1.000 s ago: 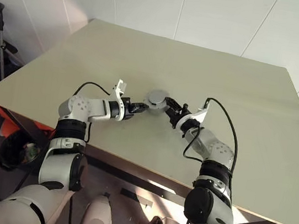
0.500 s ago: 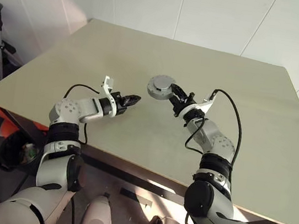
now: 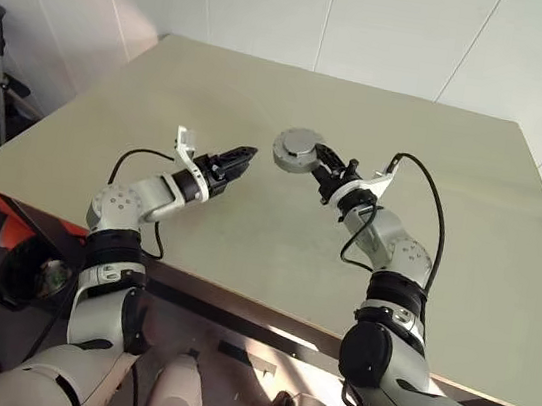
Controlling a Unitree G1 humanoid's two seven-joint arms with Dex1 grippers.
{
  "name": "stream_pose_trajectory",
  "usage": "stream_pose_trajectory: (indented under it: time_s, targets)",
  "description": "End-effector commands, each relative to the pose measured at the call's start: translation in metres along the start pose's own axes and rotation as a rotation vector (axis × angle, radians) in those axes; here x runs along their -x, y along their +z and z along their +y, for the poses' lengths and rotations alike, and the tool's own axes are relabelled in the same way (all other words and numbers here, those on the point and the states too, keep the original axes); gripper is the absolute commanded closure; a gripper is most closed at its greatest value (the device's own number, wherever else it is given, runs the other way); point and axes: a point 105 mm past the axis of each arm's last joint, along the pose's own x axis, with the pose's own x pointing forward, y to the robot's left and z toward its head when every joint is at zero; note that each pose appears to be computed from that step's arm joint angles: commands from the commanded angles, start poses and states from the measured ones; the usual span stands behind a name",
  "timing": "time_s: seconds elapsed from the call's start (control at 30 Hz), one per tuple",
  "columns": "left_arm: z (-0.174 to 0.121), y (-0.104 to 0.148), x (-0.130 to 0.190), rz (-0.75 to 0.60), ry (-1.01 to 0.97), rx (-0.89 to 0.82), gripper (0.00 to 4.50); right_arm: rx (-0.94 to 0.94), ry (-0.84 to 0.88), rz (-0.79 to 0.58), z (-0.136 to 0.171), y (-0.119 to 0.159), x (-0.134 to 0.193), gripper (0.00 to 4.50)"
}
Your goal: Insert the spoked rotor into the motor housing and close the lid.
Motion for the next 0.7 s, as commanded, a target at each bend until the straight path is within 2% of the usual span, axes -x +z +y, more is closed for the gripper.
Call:
stream_pose_trajectory:
  time_s: [0.03,0.07,0.1,0.2,0.43,0.7]
  targets:
    - [-0.013,0.011,-0.002,-0.037,-0.065,0.072,0.50,0.003,0.111,-0.001,0.033,0.004,-0.005,2.83]
    - [-0.014,0.011,-0.003,-0.033,-0.085,0.122,0.15,0.003,0.114,-0.002,0.034,0.004,-0.005,2.83]
    - [-0.018,0.010,-0.004,-0.025,-0.123,0.173,0.03,0.002,0.121,-0.001,0.036,0.004,-0.005,2.83]
    - [-0.031,0.008,-0.006,0.008,-0.217,0.258,0.03,-0.006,0.157,0.015,0.047,0.001,-0.004,2.83]
    - [-0.027,0.007,-0.016,0.035,-0.182,0.298,0.03,-0.025,0.211,0.101,0.063,-0.024,0.001,2.83]
    - [-0.024,0.008,-0.016,0.035,-0.169,0.288,0.03,0.002,0.171,0.185,0.053,-0.043,0.018,2.83]
